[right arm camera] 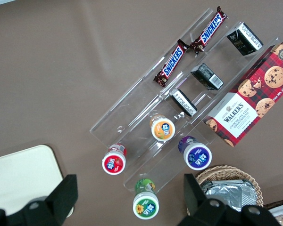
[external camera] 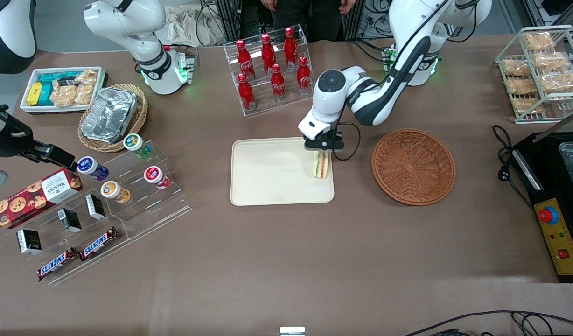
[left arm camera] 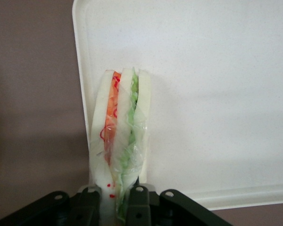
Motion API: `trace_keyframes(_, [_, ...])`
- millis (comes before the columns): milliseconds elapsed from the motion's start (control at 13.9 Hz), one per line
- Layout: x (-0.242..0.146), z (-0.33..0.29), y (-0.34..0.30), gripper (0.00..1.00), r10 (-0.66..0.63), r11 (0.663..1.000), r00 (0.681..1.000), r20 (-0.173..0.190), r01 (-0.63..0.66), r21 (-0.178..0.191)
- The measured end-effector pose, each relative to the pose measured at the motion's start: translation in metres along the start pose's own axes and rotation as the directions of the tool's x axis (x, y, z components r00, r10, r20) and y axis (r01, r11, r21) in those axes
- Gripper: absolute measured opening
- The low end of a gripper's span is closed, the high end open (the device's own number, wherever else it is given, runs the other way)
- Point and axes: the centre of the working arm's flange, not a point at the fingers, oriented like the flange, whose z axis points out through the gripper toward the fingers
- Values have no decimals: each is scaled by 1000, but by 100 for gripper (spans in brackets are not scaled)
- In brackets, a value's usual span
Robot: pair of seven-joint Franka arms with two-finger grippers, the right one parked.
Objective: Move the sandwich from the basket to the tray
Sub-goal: 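Lower the sandwich onto the tray and open the left gripper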
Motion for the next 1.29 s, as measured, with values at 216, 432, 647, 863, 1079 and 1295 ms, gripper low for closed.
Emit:
trace_keyframes(216, [2, 3, 3, 20, -1, 1000, 1000, 5, 1, -4])
trace_keyframes(432, [7, 5, 4, 35, 10, 1000, 1000, -14, -10, 5])
trace_keyframes(647, [9, 6, 2, 65, 22, 999, 999, -46, -21, 29])
trace_keyframes(863, [23, -11, 0, 94, 11, 995, 999, -52, -6, 97])
trace_keyframes(1079, [56, -84, 2, 100, -29, 984, 993, -118, 50, 171])
trace_keyframes(1295, [81, -160, -14, 100, -61, 985, 972, -225, 95, 145])
